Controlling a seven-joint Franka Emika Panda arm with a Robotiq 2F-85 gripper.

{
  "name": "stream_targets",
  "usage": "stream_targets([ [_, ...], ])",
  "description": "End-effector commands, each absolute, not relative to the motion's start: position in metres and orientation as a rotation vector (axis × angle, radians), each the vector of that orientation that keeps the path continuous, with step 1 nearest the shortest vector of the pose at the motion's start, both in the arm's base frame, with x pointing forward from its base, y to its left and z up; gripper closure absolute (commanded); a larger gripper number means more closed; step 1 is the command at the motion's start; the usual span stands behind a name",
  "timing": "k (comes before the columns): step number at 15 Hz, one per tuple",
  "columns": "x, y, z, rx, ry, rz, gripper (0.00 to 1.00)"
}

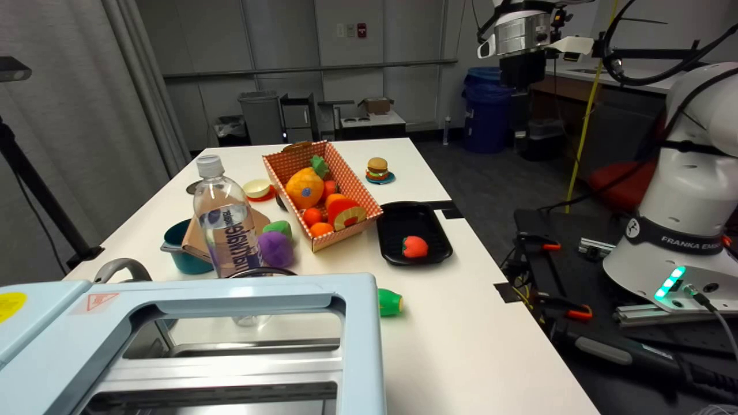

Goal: Pick up the orange plush toy from the box and put it on the table

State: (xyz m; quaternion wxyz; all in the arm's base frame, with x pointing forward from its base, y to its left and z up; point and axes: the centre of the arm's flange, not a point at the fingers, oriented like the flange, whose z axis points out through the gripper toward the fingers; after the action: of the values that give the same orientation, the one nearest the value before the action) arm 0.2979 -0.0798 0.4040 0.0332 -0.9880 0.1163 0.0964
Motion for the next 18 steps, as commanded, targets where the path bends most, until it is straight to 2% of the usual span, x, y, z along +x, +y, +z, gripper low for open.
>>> stream_targets([
  [1, 0.298, -0.08, 0.404, -3.04, 0.358, 0.297, 0.0],
  [10, 0.298, -0.083, 0.404, -3.135, 0.381, 0.328, 0.0],
  [11, 0.367, -0.047, 0.402, -3.155, 0.413, 0.377, 0.0],
  [18, 0.462, 0.042, 0.389, -3.383, 0.217, 0.569, 0.0],
])
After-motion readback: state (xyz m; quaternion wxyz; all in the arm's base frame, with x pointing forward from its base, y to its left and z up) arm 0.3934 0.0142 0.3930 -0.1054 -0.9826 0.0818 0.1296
